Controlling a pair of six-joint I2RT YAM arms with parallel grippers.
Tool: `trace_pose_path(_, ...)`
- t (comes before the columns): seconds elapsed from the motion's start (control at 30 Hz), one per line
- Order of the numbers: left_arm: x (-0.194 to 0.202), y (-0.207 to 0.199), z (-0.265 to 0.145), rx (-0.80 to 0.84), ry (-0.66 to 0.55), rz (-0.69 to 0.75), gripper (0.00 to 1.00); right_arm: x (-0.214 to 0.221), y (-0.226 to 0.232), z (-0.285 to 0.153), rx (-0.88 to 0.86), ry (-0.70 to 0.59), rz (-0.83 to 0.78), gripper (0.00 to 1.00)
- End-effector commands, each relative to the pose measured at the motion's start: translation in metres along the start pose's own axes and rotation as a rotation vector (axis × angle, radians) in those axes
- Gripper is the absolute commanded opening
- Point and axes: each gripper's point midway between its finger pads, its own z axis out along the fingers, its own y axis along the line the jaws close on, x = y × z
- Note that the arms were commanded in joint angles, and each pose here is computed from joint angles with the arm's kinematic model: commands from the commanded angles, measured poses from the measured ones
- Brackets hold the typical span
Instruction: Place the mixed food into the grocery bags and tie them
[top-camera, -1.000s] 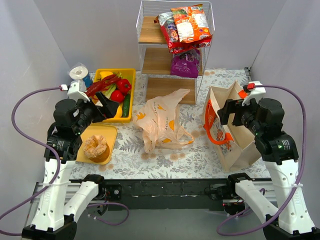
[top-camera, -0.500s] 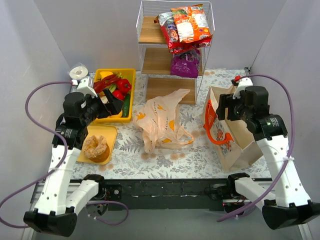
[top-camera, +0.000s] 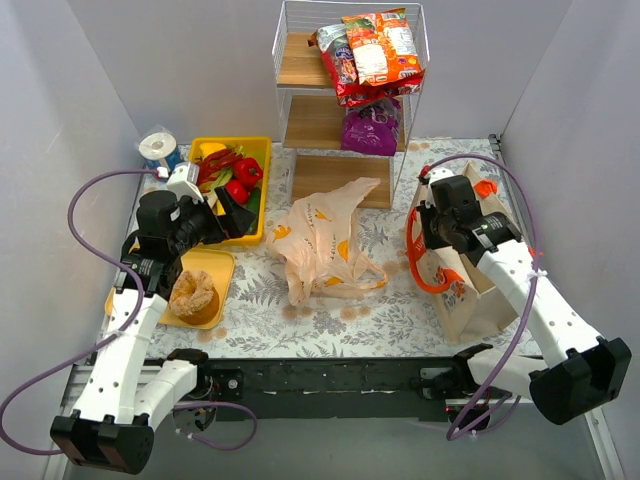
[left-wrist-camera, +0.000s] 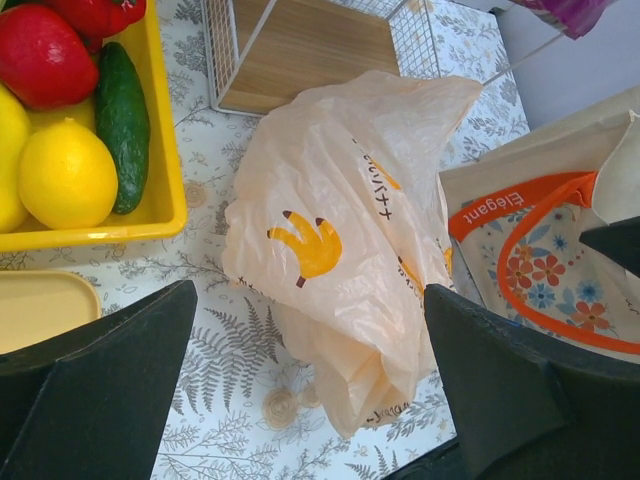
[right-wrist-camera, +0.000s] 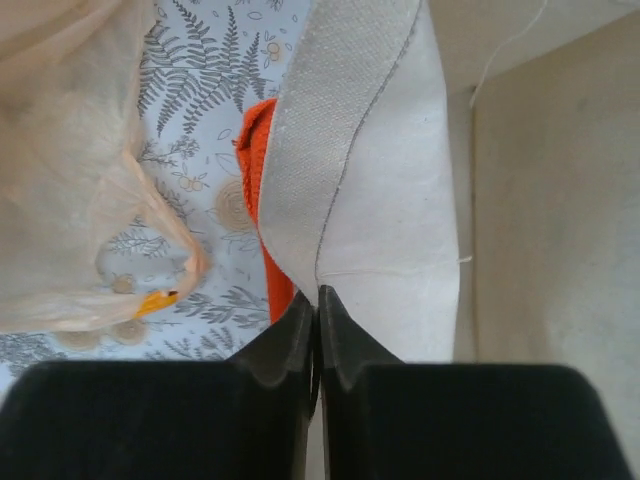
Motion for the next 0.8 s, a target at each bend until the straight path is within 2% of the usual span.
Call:
trace_pose_path(0.0, 0.001, -0.011, -0.015, 0.046, -0.014, 0.043, 0.98, -0.03, 0.001, -0.018, -0.007, -0.14, -0.046, 0.01)
trace_pose_path(0.13, 0.003, -0.022, -0.026, 0.091, 0.004, 0.054, 0.98, -0.05, 0.045, -0.069, -0.288, -0.286, -0.141, 0.01)
trace_pose_path(0.3, 0.002, -0.045, -0.034, 0.183, 0.052, 0.016, 0.98, -0.04, 0.072, -0.105, -0.443, -0.248, -0.194, 0.01)
trace_pose_path(0.43, -0.003, -0.059, -0.041, 0.233, 0.069, 0.01, 0.98, -0.031, 0.092, -0.13, -0.579, -0.272, -0.255, 0.01)
trace_pose_path(0.57, -0.011, -0.075, -0.046, 0.299, 0.078, 0.001, 0.98, -0.012, 0.118, -0.121, -0.676, -0.206, -0.31, 0.01)
trace_pose_path(0.7, -0.011, -0.086, -0.042, 0.37, 0.101, -0.027, 0.98, -0.004, 0.15, -0.109, -0.73, -0.222, -0.374, 0.01)
trace_pose_path(0.77, -0.004, -0.085, -0.035, 0.381, 0.138, -0.07, 0.98, -0.01, 0.167, -0.11, -0.753, -0.273, -0.406, 0.01)
